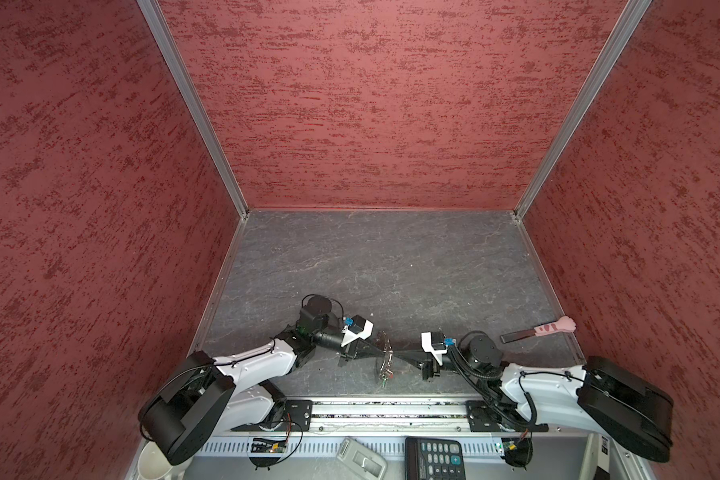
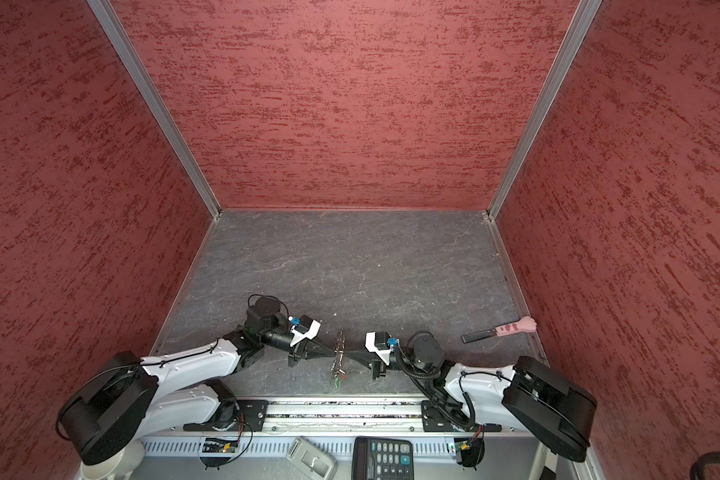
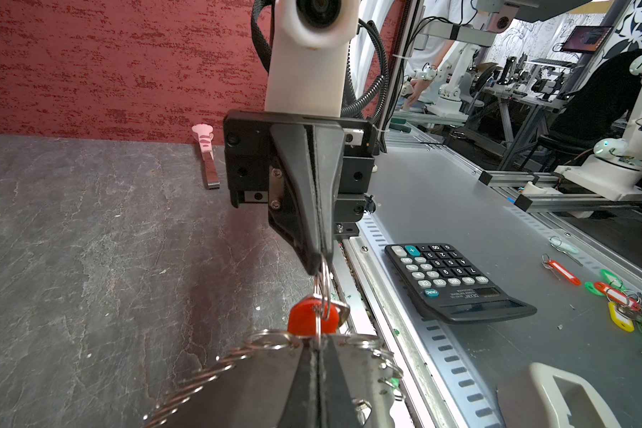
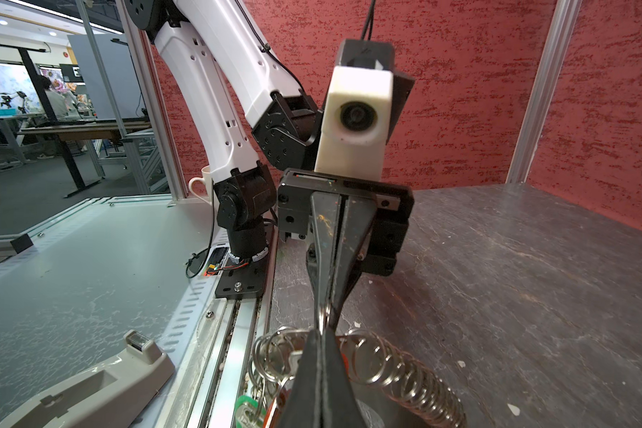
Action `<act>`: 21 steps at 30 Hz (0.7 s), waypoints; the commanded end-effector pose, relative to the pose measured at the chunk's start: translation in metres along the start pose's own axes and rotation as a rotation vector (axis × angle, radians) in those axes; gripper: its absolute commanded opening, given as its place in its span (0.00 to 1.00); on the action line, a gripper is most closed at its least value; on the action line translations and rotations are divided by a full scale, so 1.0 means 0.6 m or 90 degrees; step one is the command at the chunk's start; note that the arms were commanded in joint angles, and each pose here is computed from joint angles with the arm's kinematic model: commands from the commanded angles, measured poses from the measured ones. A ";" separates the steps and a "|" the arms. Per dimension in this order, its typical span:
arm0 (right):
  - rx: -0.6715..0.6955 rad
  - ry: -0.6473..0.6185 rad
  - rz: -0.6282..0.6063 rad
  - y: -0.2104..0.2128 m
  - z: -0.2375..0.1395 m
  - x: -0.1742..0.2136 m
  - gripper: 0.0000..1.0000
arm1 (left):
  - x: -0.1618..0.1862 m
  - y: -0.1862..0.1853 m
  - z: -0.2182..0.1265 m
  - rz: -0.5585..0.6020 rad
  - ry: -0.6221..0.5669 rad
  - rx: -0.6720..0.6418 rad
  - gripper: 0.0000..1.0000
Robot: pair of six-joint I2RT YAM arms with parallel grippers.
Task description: Put the keys on the keyring
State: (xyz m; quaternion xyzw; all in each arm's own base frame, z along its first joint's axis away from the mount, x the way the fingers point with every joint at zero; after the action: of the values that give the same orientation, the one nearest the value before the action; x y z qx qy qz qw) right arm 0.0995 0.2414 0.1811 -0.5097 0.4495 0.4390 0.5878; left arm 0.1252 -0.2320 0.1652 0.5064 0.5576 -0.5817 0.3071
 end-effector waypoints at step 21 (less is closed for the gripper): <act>-0.016 -0.019 -0.021 0.000 0.007 -0.019 0.00 | -0.022 -0.003 0.000 0.027 -0.015 0.029 0.00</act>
State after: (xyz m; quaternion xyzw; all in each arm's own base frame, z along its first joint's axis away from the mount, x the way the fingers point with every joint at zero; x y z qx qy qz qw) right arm 0.0984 0.2405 0.1800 -0.5163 0.4509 0.4338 0.5847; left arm 0.1236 -0.2320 0.1651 0.5092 0.5524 -0.5871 0.3015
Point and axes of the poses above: each gripper's point midway between its finger pads, its own z axis out along the fingers, its own y axis along the line the jaws close on, x = y × z, the point moved 5 cm from there along -z, back along the fingers, and after that the axes turned 13 degrees about -z, right-handed, at the moved point
